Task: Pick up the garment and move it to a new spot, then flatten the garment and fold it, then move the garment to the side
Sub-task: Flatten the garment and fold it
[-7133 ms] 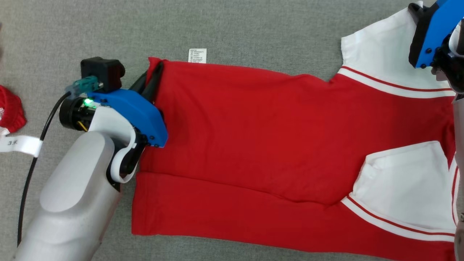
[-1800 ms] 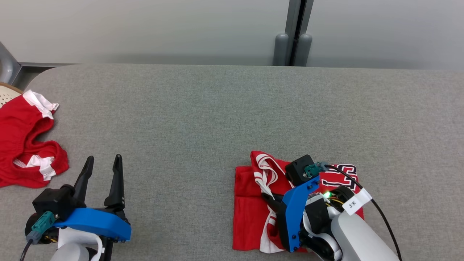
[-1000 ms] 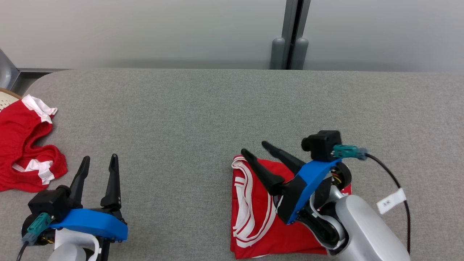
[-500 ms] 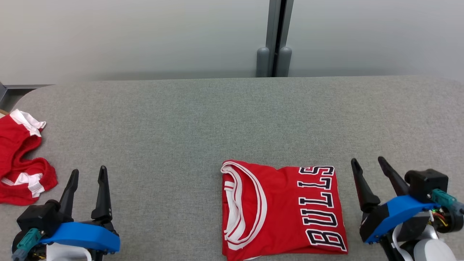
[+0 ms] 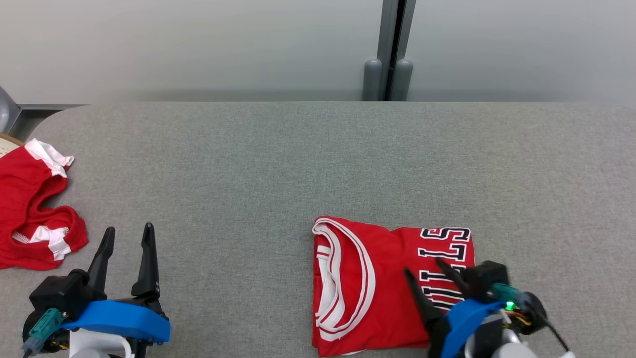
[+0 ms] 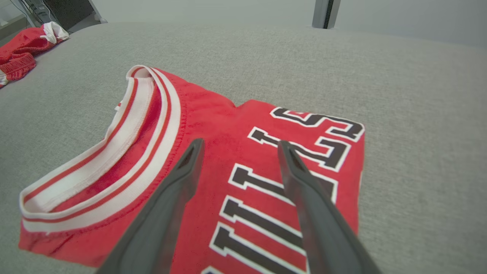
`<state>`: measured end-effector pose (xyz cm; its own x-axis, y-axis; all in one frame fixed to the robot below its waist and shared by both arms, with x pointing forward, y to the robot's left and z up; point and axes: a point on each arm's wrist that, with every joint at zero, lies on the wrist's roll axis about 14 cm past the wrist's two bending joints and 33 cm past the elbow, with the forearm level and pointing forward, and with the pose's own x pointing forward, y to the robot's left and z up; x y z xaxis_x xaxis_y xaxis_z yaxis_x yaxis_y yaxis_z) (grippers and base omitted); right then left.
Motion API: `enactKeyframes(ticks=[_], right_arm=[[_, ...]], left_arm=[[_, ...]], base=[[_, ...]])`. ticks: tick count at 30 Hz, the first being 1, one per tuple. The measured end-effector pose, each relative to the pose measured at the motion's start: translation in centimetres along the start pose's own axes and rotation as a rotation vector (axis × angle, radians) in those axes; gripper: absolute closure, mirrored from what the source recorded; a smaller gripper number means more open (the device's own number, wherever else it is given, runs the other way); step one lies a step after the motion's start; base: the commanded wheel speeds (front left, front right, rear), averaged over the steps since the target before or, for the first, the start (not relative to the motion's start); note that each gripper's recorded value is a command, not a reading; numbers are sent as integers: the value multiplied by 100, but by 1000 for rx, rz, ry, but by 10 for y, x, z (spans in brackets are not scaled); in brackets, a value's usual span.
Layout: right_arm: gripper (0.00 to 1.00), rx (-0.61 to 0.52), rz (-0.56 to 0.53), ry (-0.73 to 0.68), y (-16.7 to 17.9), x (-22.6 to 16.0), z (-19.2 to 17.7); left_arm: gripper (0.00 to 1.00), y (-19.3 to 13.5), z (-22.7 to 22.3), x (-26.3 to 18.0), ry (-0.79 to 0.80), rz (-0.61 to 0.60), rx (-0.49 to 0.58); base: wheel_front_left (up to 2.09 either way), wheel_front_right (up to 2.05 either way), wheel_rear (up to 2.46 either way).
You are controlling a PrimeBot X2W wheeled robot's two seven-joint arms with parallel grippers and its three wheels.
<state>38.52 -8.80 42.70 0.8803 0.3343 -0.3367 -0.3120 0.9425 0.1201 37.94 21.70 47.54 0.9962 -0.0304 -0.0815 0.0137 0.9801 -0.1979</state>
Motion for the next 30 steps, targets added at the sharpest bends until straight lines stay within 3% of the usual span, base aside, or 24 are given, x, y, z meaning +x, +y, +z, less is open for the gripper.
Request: enactKeyframes(ticks=[1,2,3,9,15,19,23,24,25,30], right_arm=[[31,-7,26,12,8,4,-3],[71,-19,56,28,17,7,-6],[100,-33,82,48,25,10,-11],[100,-133,233,167,69,22,-36],[100,-160,374,203,111,27,-38],[100,-162,472,188,140,28,-29],[100,-86,525,111,157,28,-2],[80,-60,530,75,159,29,8],[0,-30,529,33,159,30,20],[0,61,436,-194,129,33,80]], left_arm=[[0,0,0,0,1,0,2],[0,0,0,0,3,-1,6],[0,0,0,1,4,-3,8],[0,-1,3,6,2,-11,16],[0,-2,2,9,5,-16,21],[0,-3,-1,10,10,-20,17],[0,-3,-3,10,15,-19,16],[0,-3,-3,10,14,-19,16],[0,-3,-2,10,11,-19,15],[0,-4,1,9,-2,-22,12]], base=[[0,0,0],[0,0,0],[0,0,0],[0,0,0],[0,0,0],[0,0,0],[0,0,0],[0,0,0],[0,0,0],[0,0,0]])
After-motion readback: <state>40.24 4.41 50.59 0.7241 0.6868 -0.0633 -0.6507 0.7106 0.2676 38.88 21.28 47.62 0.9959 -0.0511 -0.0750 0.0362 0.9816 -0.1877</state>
